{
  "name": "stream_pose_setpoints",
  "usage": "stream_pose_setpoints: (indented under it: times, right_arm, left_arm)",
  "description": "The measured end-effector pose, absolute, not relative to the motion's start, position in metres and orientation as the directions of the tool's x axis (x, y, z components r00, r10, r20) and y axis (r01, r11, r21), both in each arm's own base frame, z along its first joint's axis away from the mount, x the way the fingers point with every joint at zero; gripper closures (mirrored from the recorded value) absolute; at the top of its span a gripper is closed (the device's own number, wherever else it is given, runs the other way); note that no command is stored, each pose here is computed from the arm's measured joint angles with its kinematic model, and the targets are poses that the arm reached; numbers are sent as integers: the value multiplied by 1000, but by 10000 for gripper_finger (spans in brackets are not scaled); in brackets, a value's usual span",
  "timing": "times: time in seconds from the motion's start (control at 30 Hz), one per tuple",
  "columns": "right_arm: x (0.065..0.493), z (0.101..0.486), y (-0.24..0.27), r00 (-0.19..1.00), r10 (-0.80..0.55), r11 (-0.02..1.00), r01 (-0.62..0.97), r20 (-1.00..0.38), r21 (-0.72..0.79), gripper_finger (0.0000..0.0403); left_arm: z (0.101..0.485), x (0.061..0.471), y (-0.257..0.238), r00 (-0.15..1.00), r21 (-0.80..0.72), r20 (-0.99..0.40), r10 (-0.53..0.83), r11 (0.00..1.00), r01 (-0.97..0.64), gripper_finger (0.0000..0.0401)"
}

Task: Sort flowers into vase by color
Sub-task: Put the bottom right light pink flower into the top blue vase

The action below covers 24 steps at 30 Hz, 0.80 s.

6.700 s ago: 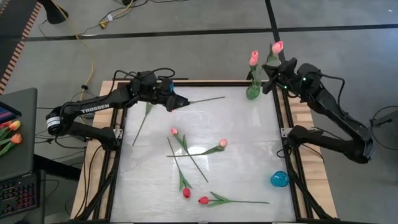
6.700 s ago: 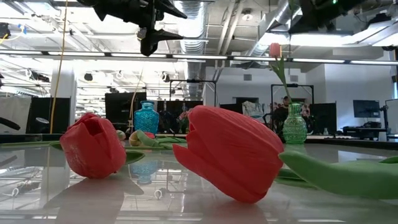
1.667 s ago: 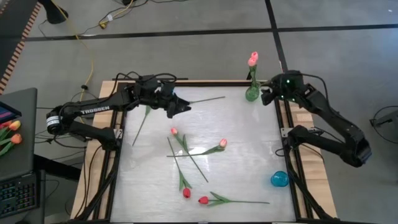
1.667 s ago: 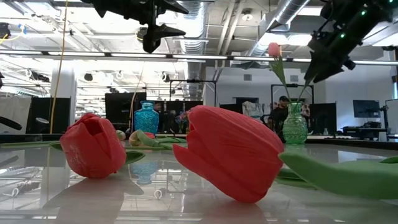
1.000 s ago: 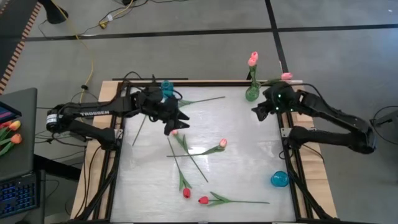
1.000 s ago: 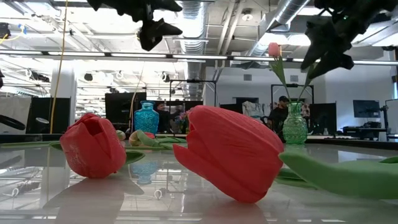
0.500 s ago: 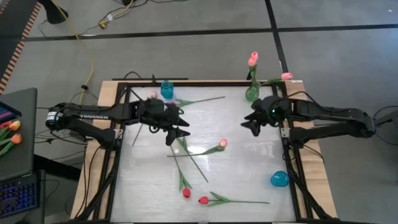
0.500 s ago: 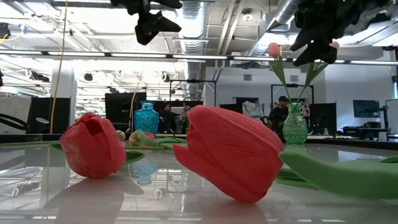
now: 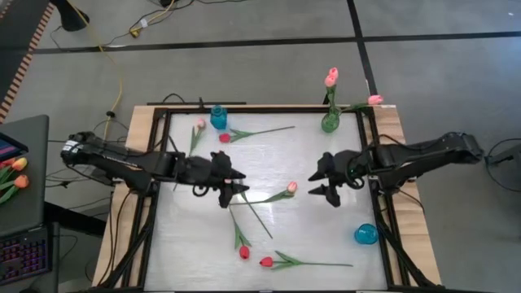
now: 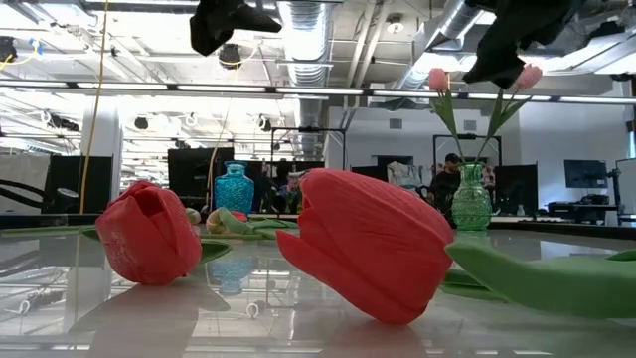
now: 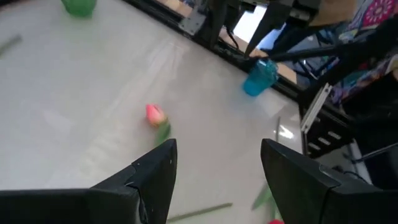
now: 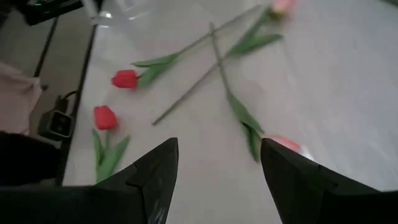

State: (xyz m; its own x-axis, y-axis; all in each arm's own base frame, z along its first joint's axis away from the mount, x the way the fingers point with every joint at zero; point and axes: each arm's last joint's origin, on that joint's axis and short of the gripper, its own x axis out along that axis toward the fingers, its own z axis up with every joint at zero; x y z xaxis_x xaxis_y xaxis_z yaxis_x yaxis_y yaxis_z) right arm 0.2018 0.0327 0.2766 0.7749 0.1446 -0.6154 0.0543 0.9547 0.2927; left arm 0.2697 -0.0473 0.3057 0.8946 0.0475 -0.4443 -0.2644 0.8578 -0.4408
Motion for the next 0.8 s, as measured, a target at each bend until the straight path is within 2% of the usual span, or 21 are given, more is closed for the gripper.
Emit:
stream_pose_setpoints:
  times: [0.2, 0.37, 0.53, 0.8]
  right_arm:
    - [218, 272, 55, 793, 210, 954, -37, -572, 299, 148]
    - [225, 263, 73, 782, 208, 963, -57, -588, 264, 148]
    - [228, 255, 82, 768, 173, 957, 17, -616, 291, 148]
    - [227, 270, 92, 814, 90, 934, 132, -574, 332, 151]
  left_arm:
    - [282, 290, -73, 877, -433, -479, -43, 880, -193, 182]
    - [257, 314, -81, 863, -384, -495, -101, 916, -113, 182]
    - [234, 329, -78, 822, -303, -562, -92, 948, -101, 182]
    - [217, 339, -68, 791, -216, -604, -96, 975, -46, 182]
